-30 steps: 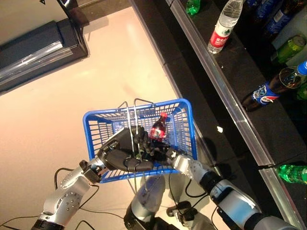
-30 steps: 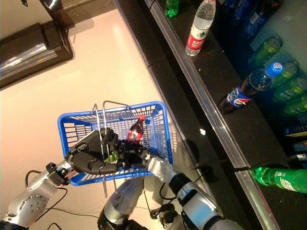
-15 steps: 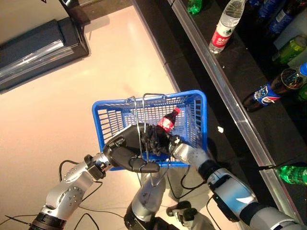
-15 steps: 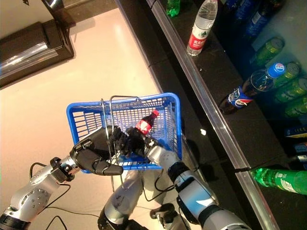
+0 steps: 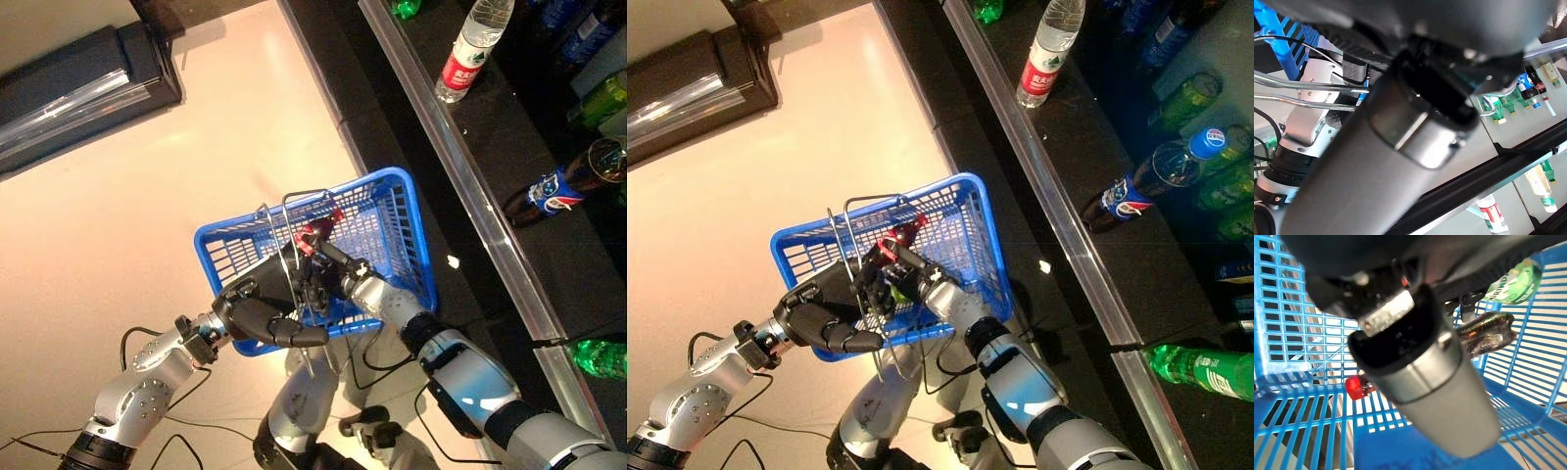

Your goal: Pick up the drink and place into the basket.

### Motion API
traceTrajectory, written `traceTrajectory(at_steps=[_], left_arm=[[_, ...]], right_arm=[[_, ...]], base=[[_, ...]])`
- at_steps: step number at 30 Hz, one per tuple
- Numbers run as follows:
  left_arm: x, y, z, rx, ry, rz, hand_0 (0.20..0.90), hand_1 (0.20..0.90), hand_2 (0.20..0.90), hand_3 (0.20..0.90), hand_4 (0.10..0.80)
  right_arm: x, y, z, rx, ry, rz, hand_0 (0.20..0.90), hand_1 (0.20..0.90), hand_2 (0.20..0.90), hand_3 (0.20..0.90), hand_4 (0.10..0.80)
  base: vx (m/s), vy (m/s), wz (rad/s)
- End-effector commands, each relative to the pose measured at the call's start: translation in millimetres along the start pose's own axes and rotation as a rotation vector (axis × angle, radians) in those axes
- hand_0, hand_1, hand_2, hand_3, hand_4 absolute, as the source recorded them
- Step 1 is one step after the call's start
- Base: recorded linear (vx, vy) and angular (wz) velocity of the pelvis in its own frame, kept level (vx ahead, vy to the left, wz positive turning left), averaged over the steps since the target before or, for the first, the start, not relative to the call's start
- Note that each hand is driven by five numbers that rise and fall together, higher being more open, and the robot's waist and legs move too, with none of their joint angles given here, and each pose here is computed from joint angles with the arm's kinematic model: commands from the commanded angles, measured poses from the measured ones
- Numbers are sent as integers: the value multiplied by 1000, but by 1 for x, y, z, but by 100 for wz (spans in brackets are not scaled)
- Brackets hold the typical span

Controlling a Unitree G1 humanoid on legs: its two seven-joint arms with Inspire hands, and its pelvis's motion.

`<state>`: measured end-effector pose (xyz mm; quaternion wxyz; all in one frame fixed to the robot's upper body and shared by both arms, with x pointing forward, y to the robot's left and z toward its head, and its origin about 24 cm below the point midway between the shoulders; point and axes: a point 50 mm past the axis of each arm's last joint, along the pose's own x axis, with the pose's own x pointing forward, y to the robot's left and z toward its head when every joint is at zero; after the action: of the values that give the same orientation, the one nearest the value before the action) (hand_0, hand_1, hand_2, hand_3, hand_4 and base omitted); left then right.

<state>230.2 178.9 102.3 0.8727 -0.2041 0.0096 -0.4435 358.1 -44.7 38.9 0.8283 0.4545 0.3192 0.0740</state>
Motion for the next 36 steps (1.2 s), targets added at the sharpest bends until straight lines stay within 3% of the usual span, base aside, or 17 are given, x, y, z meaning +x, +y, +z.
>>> traceTrajectory(at_steps=[1, 8, 15, 20, 25, 30, 36], left_arm=[[31, -81, 84, 206, -471, -549, 300, 300, 300, 200, 100], [20, -70, 80, 155, -514, -470, 300, 300, 300, 200, 100], [5, -56, 72, 109, -579, -309, 300, 300, 300, 200, 100], [25, -41, 68, 85, -658, -95, 300, 300, 300, 200, 100], [-23, 0, 45, -48, -766, 3, 300, 300, 300, 200, 100], [-39, 13, 31, -33, -718, 153, 300, 300, 300, 200, 100], [-71, 37, 7, -41, -712, 452, 300, 300, 300, 200, 100]], right_arm=[[-9, 98, -8, 4, -21, 444, 900, 900, 900, 900, 800], [-24, 88, 5, -7, -125, 539, 900, 900, 900, 900, 800], [-46, 54, -3, -39, -190, 566, 900, 900, 900, 900, 800], [-56, 58, -39, -104, -152, 604, 900, 900, 900, 900, 800], [-76, 3, -38, -197, -92, 621, 900, 900, 900, 900, 800], [-90, -2, -55, -257, -51, 680, 900, 900, 900, 900, 800], [-111, -35, -68, -307, -34, 684, 900, 900, 900, 900, 800]], base=[[0, 0, 0], [-11, -1, -2], [-29, 1, -8], [-87, 3, -29], [-90, 118, -34], [6, -41, -7], [22, -14, -21]])
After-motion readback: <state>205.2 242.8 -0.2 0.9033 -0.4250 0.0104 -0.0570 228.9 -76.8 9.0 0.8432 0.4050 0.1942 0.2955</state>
